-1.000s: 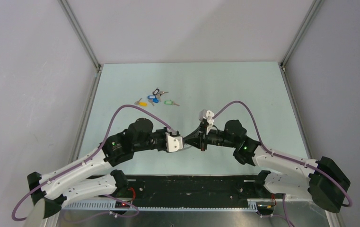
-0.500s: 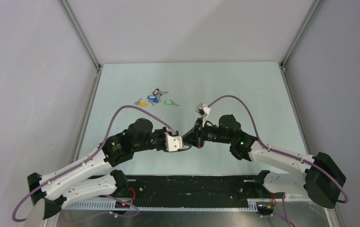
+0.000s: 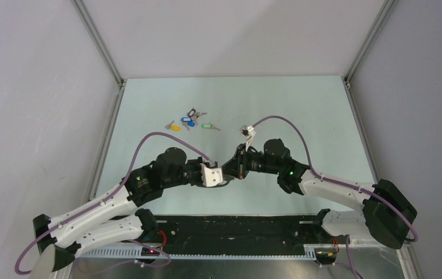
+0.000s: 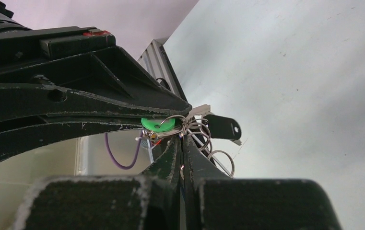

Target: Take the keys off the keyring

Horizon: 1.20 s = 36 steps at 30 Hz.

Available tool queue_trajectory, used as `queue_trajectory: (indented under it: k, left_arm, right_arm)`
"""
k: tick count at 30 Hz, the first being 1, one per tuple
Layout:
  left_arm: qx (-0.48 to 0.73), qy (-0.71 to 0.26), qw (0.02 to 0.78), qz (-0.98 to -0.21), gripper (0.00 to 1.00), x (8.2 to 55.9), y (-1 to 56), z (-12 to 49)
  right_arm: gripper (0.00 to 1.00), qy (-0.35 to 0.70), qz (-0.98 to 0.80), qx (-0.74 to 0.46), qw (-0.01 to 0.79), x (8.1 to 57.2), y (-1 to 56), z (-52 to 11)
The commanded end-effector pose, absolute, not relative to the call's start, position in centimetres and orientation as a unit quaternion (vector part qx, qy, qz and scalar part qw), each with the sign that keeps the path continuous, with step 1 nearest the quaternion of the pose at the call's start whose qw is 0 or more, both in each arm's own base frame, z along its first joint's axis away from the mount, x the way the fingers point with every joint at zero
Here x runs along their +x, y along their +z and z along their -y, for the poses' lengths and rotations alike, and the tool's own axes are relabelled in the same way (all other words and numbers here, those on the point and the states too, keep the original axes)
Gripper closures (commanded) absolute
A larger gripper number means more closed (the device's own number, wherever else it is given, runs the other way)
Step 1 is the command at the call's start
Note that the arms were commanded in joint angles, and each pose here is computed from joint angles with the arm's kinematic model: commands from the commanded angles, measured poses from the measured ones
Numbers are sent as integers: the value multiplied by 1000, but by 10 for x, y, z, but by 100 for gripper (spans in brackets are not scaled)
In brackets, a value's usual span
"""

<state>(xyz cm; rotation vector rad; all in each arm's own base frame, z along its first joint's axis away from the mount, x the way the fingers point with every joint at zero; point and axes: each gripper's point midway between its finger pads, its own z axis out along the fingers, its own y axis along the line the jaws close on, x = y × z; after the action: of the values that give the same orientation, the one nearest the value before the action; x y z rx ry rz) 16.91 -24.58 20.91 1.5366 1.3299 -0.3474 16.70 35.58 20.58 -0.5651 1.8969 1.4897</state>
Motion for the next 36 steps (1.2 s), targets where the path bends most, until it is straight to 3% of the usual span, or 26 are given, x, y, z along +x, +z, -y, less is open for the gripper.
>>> queue_trajectory:
  k: [1, 19, 36]
  left_arm:
    - [626, -189, 585, -479, 100, 158, 261, 266]
    - [643, -203, 580, -457, 100, 146, 257, 272]
    - [646, -206, 578, -454, 100, 145, 255, 274]
  right_arm:
    - [100, 568, -732, -164, 340, 188, 206, -357]
    - [100, 643, -694, -113, 305, 186, 227, -342]
    - [100, 658, -671, -108, 323, 185, 248, -329]
